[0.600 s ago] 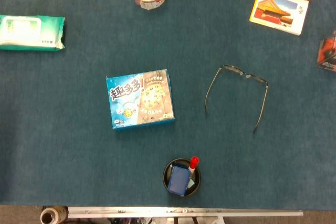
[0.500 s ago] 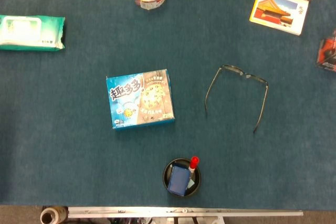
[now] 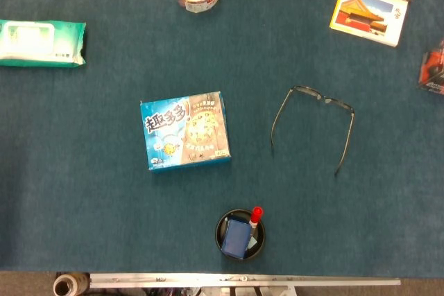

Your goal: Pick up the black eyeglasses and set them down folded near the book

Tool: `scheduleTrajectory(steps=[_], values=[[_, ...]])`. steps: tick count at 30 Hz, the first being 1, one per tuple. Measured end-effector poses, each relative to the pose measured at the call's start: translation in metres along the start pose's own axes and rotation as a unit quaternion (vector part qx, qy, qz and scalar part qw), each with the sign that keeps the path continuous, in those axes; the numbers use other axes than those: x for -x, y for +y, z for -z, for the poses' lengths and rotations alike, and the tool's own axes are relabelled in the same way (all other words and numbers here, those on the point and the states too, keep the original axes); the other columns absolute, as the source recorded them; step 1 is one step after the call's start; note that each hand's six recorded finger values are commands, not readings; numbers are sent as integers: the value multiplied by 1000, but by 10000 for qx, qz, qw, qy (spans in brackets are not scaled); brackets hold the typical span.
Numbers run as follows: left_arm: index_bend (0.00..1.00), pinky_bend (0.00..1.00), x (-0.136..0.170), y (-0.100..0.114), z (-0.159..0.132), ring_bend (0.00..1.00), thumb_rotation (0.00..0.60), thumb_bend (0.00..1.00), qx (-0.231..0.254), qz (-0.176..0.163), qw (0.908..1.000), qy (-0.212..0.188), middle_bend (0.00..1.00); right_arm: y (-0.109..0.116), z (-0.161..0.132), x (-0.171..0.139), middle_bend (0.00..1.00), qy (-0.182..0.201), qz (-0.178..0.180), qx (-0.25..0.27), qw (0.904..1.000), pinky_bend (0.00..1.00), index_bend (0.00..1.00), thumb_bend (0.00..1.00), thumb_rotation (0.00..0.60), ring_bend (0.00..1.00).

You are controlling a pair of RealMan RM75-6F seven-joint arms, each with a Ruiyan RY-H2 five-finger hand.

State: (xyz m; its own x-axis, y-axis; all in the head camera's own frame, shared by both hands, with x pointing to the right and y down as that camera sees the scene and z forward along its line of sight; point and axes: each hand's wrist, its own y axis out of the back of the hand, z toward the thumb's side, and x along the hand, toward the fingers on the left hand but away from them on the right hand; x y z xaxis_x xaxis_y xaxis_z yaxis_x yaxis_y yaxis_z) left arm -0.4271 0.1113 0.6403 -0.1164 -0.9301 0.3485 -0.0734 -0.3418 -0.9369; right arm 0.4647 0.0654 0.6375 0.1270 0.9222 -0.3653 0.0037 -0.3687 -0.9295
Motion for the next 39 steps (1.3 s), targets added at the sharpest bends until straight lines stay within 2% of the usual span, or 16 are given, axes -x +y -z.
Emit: scheduleTrajectory(steps=[8, 11, 18, 39], values=[[528, 458, 3, 0, -4, 369, 600, 484, 6, 18, 10000, -95, 448, -16, -28, 16, 495, 354, -237, -324, 9986, 393, 640, 526, 600, 351], [528, 458, 4, 0, -5, 369, 600, 485, 0, 18, 9999, -119, 448, -24, -41, 25, 495, 483, -365, -383, 9974, 393, 609, 527, 600, 351], [525, 458, 8, 0, -13, 369, 600, 484, -25, 73, 9993, -373, 448, -37, -68, 45, 495, 757, -531, -506, 9944, 393, 582, 526, 600, 351], [523, 458, 12, 5, -14, 369, 600, 484, 94, 36, 9990, -437, 448, -74, -140, 61, 460, 1651, -991, -138, 9812, 393, 571, 538, 600, 336]])
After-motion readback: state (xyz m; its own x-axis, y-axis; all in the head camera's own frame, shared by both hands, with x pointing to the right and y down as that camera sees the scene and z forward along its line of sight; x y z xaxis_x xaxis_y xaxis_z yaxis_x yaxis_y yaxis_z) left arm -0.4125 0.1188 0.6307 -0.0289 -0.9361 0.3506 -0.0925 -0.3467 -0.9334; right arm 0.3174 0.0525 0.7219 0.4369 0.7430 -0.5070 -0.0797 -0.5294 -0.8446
